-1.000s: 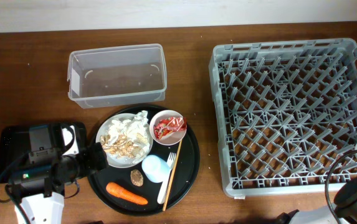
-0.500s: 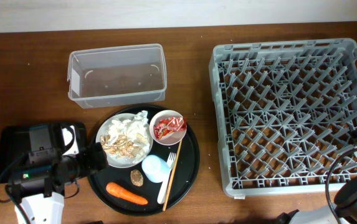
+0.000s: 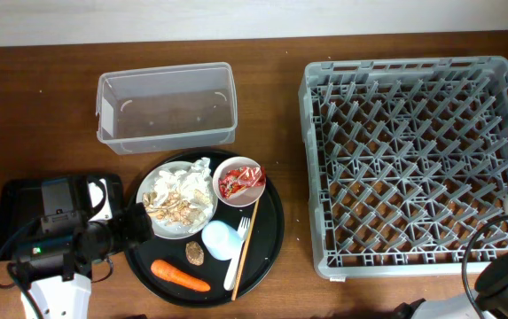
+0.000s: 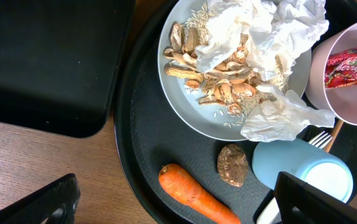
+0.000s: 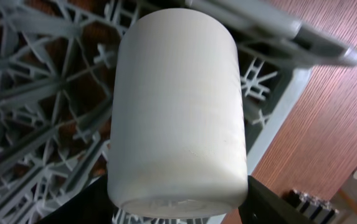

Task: Sort waste into correct bins and load items into the dishwasher rack
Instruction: 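Lower the white cup into the rack and release it, then reach the right gripper to the light-blue cup and grasp it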

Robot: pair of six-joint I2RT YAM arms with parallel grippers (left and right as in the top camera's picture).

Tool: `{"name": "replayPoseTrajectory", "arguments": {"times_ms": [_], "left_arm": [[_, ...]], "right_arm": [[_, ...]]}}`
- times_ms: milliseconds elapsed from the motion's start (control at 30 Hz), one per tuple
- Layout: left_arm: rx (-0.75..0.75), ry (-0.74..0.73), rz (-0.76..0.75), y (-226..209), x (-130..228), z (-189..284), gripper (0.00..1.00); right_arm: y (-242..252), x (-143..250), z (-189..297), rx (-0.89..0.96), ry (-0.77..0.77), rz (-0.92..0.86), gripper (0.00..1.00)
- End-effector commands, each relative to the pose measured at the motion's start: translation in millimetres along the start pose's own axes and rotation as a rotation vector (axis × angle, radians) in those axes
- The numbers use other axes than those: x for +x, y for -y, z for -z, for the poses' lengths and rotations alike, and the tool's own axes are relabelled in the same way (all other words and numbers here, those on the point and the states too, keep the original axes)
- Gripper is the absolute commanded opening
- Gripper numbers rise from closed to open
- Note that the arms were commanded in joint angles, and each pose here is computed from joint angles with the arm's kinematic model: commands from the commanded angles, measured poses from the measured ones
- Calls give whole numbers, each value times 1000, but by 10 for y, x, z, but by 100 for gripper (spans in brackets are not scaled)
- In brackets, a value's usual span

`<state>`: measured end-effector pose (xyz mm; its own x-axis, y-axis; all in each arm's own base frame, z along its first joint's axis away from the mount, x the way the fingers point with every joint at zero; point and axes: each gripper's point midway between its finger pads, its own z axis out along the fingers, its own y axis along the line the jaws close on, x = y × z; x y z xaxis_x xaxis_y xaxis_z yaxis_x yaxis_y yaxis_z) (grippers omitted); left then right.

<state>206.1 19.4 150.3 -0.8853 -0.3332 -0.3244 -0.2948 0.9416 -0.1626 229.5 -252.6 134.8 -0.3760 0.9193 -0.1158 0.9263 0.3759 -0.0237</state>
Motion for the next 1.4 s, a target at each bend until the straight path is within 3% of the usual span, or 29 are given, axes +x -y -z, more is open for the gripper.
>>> {"name": "replayPoseTrajectory", "arguments": {"times_ms": [0, 333, 400, 433, 467, 633, 800, 967, 1133, 1367], "left_arm": [[-6, 21, 11, -8, -60, 52, 99], [-7, 14, 12, -11, -43, 51, 99], [-7, 14, 12, -11, -42, 51, 99], [-7, 14, 12, -10, -41, 51, 99], [-7, 13, 12, -11, -40, 51, 99], [-9, 6, 13, -15, -23, 51, 99], [-9, 7, 13, -15, -24, 51, 99], [-8, 10, 12, -14, -33, 51, 99], [-8, 10, 13, -14, -31, 51, 99], [-21, -9, 15, -39, 15, 52, 99]], "right_arm": [[-72, 12, 143, -66, 10, 2, 62], [0, -38, 46, -152, -44, -41, 62], [5, -82, 4, -153, -39, -40, 74], [-5, -109, -17, -155, -34, -40, 92], [-21, -167, -42, -159, -17, -40, 99], [-240, -247, 158, -284, 6, -22, 98], [-627, -66, 695, -445, 53, 224, 98], [-1371, 799, 1277, -574, 104, 706, 99], [-1901, 2139, 1391, -552, -3, 1174, 100], [-2074, 3702, 1411, -501, -41, 1630, 100]]}}
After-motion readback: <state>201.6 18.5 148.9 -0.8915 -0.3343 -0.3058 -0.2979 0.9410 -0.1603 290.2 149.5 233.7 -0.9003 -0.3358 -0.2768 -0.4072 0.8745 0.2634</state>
